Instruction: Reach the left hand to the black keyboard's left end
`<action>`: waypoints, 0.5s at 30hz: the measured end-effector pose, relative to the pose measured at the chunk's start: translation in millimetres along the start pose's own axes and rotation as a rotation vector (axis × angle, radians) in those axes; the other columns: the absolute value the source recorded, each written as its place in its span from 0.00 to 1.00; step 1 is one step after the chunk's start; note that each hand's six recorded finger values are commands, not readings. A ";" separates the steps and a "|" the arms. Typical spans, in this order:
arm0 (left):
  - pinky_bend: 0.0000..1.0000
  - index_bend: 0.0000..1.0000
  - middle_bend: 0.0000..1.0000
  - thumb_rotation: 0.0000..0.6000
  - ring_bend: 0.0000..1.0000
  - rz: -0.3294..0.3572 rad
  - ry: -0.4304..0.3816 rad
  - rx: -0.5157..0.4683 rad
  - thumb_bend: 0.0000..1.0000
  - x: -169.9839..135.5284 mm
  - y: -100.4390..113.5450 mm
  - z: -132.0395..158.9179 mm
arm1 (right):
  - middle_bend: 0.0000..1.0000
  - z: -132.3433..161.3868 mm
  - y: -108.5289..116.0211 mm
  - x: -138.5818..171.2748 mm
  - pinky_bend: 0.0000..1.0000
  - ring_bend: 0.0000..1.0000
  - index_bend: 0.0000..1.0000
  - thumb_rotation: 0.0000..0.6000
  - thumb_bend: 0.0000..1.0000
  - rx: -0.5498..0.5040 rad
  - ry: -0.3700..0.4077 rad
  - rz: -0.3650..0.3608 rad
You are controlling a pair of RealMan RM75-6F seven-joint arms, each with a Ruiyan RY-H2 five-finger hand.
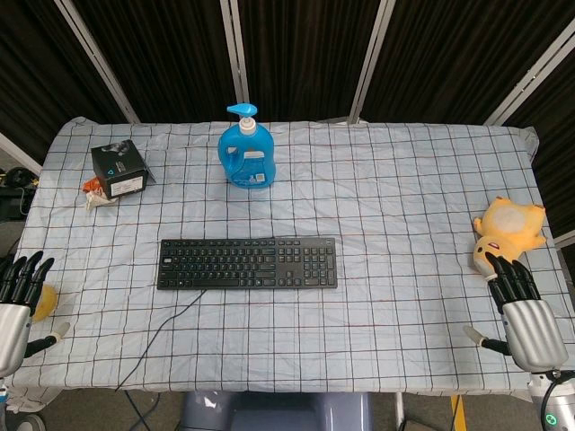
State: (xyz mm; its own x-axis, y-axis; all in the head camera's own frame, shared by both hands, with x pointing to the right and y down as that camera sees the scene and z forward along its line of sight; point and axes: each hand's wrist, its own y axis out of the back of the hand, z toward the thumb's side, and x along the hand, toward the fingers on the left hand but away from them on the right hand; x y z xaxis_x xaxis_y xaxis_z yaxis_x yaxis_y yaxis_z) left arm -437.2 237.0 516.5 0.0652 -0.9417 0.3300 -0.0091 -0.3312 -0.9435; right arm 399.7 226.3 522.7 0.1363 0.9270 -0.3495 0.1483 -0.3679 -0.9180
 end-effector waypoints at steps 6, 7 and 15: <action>0.00 0.00 0.00 1.00 0.00 0.001 -0.001 0.001 0.07 -0.8 0.3 0.3 | 0.00 0.4 0.4 0.7 0.00 0.00 0.03 1.00 0.08 0.000 0.001 -0.001; 0.00 0.00 0.00 1.00 0.00 0.001 -0.001 0.001 0.07 -0.8 0.3 0.3 | 0.00 0.5 0.4 0.7 0.00 0.00 0.03 1.00 0.08 -0.001 0.001 -0.001; 0.00 0.00 0.00 1.00 0.00 -0.005 -0.002 0.002 0.07 -0.1 -1.0 0.7 | 0.00 0.9 0.6 -0.1 0.00 0.00 0.03 1.00 0.08 -0.003 0.002 -0.002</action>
State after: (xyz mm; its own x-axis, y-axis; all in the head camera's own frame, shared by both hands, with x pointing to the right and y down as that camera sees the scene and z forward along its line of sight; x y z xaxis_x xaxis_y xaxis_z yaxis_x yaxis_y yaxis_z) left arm -436.5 237.5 517.3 0.0672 -0.9401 0.3342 -0.0072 -0.3354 -0.9421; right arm 398.9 226.1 522.0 0.1383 0.9273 -0.3477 0.1519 -0.3668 -0.9178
